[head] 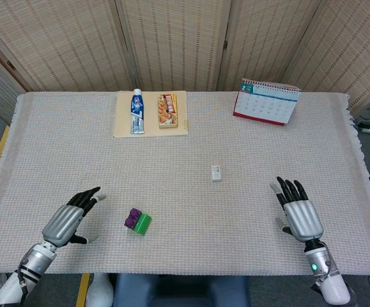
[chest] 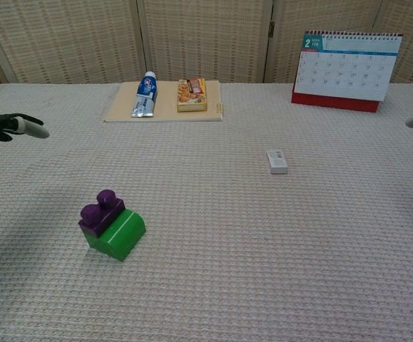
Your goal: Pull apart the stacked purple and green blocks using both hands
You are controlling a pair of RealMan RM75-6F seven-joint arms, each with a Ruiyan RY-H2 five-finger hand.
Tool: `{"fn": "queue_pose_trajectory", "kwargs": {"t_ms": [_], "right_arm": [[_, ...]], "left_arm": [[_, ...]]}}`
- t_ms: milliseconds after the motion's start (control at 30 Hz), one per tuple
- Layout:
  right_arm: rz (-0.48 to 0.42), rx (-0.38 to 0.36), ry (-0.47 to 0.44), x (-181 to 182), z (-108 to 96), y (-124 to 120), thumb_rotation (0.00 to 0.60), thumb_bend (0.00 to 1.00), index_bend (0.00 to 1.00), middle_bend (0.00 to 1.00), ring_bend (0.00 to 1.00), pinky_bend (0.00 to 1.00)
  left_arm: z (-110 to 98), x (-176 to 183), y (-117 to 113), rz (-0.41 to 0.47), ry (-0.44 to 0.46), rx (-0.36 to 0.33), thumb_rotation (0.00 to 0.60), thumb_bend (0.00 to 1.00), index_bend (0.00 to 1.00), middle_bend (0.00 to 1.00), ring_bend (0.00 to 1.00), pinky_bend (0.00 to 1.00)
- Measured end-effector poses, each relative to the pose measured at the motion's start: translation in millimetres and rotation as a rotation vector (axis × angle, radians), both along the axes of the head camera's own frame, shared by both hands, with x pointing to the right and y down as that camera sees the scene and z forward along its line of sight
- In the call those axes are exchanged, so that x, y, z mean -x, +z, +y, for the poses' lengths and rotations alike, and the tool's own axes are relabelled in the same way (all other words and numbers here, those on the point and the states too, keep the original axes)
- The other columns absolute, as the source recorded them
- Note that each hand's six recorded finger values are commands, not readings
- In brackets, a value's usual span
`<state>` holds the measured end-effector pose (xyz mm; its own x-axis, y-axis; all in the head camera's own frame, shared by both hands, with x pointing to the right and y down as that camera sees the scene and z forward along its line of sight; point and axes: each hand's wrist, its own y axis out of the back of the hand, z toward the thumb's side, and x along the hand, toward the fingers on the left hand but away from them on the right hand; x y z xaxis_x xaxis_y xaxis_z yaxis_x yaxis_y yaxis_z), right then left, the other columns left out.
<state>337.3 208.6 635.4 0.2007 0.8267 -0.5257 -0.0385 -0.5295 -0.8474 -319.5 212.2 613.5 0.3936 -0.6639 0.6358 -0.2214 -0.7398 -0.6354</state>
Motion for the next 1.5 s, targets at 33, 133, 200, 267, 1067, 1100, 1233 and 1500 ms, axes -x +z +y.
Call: {"fn": "queue_pose_trajectory", "kwargs": {"t_ms": [33,133,200,267,1067,1100,1233,1500], "right_arm": [[-0.010,0.003,0.006,0,0,0,0.600,0.35,0.02,0.00,0.00,0.00],[-0.033,0.005,0.013,0,-1,-1,0.600,0.35,0.02,0.00,0.00,0.00],[-0.042,-0.006,0.021,-2,-3,-4,0.600,0.35,0.02,0.00,0.00,0.00],[-0.036,-0.022,0.031,-7,-5,-5,0.600,0.35,0.02,0.00,0.00,0.00],[-0.028,0.014,0.048,-10,-5,-3,0.600,0.35,0.02,0.00,0.00,0.00],[-0.028,0.013,0.047,-9,-5,-3,0.600,0.35,0.02,0.00,0.00,0.00],[-0.032,0.018,0.037,-7,-3,-3,0.600,0.35,0.02,0.00,0.00,0.00],[-0.033,0.020,0.037,-8,-2,-3,0.600,0.35,0.02,0.00,0.00,0.00]], "left_arm": [[-1,-8,2,0.015,0.010,0.024,0.600,0.24,0.16,0.00,0.00,0.09],[-2,-30,12,0.049,0.023,0.102,0.600,0.24,0.17,0.00,0.00,0.09],[-1,-43,18,0.060,0.032,0.148,0.600,0.24,0.16,0.00,0.00,0.08],[-1,-56,23,0.063,0.049,0.169,0.600,0.24,0.15,0.00,0.00,0.07],[-16,-97,52,-0.149,0.201,0.090,0.600,0.24,0.14,0.00,0.00,0.05],[-16,-96,53,-0.154,0.198,0.098,0.600,0.24,0.15,0.00,0.00,0.05],[-16,-98,53,-0.165,0.199,0.107,0.600,0.24,0.16,0.00,0.00,0.05],[-20,-90,61,-0.203,0.189,0.100,0.600,0.24,0.23,0.00,0.00,0.05]]}}
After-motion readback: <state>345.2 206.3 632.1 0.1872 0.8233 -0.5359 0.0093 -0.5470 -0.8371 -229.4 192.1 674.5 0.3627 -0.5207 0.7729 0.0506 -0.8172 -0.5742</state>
